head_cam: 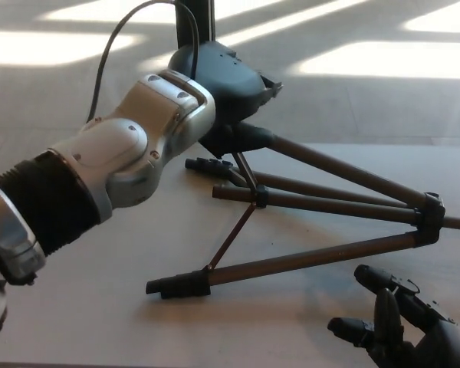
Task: Use both hands of the robot to pick up the tripod lying in the middle of the desk and make it stand upright on the desk
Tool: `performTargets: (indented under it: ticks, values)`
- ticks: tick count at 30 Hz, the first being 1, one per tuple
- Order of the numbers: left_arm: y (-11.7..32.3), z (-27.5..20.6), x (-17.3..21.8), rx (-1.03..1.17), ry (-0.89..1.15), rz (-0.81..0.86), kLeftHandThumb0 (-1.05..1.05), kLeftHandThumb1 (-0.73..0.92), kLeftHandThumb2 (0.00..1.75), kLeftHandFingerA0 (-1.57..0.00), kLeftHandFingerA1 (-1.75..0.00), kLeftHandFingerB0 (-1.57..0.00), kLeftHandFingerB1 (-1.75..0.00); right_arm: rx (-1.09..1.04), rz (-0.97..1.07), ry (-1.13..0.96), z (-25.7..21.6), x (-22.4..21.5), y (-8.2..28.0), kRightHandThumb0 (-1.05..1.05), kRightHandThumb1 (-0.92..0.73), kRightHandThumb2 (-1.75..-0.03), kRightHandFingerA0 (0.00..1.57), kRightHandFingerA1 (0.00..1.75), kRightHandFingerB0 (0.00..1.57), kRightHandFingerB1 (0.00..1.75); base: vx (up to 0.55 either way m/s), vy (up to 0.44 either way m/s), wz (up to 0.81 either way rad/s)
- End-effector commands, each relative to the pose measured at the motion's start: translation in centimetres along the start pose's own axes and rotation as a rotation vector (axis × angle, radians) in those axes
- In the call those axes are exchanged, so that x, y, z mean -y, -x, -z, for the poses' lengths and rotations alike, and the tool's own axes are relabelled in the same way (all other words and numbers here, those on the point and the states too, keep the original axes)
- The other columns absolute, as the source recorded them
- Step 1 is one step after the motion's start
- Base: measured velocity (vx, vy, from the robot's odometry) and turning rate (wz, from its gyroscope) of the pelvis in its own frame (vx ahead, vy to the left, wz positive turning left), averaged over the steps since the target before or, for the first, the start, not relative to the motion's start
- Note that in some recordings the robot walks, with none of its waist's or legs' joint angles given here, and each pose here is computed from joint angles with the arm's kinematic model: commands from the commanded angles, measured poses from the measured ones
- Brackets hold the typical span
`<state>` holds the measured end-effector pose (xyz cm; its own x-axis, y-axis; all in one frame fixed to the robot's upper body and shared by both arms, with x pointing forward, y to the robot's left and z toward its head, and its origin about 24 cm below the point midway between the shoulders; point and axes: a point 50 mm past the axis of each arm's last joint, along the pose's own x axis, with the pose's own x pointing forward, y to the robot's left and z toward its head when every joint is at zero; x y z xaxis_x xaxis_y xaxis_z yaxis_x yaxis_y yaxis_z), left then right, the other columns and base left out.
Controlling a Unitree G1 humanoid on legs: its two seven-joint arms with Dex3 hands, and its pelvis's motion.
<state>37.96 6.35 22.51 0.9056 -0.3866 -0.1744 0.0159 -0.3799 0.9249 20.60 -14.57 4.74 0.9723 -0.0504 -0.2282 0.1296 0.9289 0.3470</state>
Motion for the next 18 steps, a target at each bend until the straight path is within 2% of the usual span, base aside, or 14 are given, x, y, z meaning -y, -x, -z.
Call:
performTargets:
  ticks: [1,2,3,4,6,7,8,11,12,14,15,16,17,18]
  values:
    - [-1.4,-0.5,-1.6,-0.129,-0.465,-0.136,-1.0,0.58,1.02,0.0,-0.1,-0.13,-0.04,-0.049,0.1,-0.124,1.2,-0.1,1.4,-0.77,-0.69,-0.61,0.77,0.99,0.71,0.62,0.0,0.0,0.0]
    - [-1.5,-0.7,-1.6,-0.131,-0.449,-0.137,-0.95,0.55,1.01,-0.01,-0.15,-0.11,-0.12,-0.047,0.098,-0.127,1.2,-0.2,1.4,-0.77,-0.68,-0.62,0.78,1.0,0.71,0.62,0.0,0.0,0.0]
    - [-1.6,-0.9,-1.4,-0.129,-0.427,-0.145,-0.93,0.53,0.99,0.0,-0.16,-0.11,-0.19,-0.049,0.091,-0.129,1.3,-0.2,1.4,-0.69,-0.54,-1.03,0.78,0.95,0.68,0.69,0.0,0.0,0.0]
    - [-1.6,-1.1,-1.3,-0.126,-0.408,-0.148,-0.93,0.53,0.99,0.0,-0.16,-0.11,-0.19,-0.05,0.087,-0.132,1.3,-0.2,1.4,-0.69,-0.54,-1.03,0.78,0.95,0.68,0.69,0.0,0.0,0.0]
    - [-1.8,-1.8,-1.0,-0.119,-0.382,-0.163,-0.94,0.53,1.0,0.0,-0.19,-0.11,-0.18,-0.05,0.088,-0.135,1.4,-0.2,1.5,-0.76,-0.69,-0.61,0.76,1.0,0.73,0.63,0.0,0.0,0.0]
    - [-1.9,-2.1,-0.8,-0.111,-0.373,-0.19,-1.0,0.62,0.66,0.0,-0.45,-0.01,-0.38,-0.054,0.091,-0.131,1.4,-0.2,1.5,-0.77,-0.68,-0.62,0.77,0.99,0.73,0.63,0.0,0.0,0.0]
    - [-2.0,-2.6,-0.6,-0.091,-0.336,-0.217,-0.92,0.54,0.98,-0.02,-0.28,-0.1,-0.25,-0.056,0.09,-0.126,1.3,-0.2,1.4,-0.77,-0.69,-0.61,0.77,1.0,0.73,0.64,0.0,0.0,0.0]
    - [-2.2,-3.5,-0.4,-0.075,-0.311,-0.234,-0.93,0.54,0.99,-0.02,-0.28,-0.11,-0.18,-0.056,0.087,-0.121,1.3,-0.2,1.4,-0.77,-0.68,-0.61,0.77,0.99,0.74,0.63,0.0,0.0,0.0]
    - [-2.3,-3.7,-0.4,-0.069,-0.307,-0.244,-0.92,0.54,0.99,-0.02,-0.31,-0.11,-0.19,-0.054,0.087,-0.117,1.3,-0.3,1.4,-0.7,-0.53,-1.02,0.82,0.96,0.7,0.7,0.0,0.0,0.0]
    - [-2.4,-4.3,-0.6,-0.057,-0.297,-0.261,-0.97,0.57,0.99,-0.05,-0.33,-0.07,-0.16,-0.054,0.081,-0.107,1.2,-0.3,1.2,-0.72,-0.53,-1.02,0.82,0.96,0.7,0.7,0.0,0.0,0.0]
    - [-2.4,-4.7,-0.7,-0.029,-0.283,-0.295,-0.92,0.64,0.6,-0.04,-0.5,-0.07,-0.34,-0.058,0.083,-0.115,1.2,-0.2,1.2,-0.72,-0.53,-1.02,0.83,0.97,0.7,0.7,0.0,0.0,0.0]
    - [-2.4,-4.7,-0.7,-0.031,-0.282,-0.297,-0.92,0.64,0.6,-0.04,-0.5,-0.07,-0.34,-0.058,0.083,-0.113,1.1,-0.2,1.2,-0.72,-0.53,-1.02,0.83,0.97,0.7,0.7,0.0,0.0,0.0]
    - [-2.6,-5.0,-0.9,-0.021,-0.268,-0.312,-0.41,0.23,0.92,-0.02,-0.53,0.0,-0.51,-0.057,0.073,-0.106,1.2,-0.2,1.2,-0.72,-0.53,-1.02,0.79,0.95,0.67,0.69,0.0,0.0,0.0]
    - [-2.6,-5.2,-1.1,-0.016,-0.258,-0.328,-0.41,0.23,0.92,-0.02,-0.53,0.0,-0.51,-0.059,0.064,-0.1,1.2,-0.2,1.2,-0.72,-0.53,-1.02,0.79,0.95,0.67,0.69,0.0,0.0,0.0]
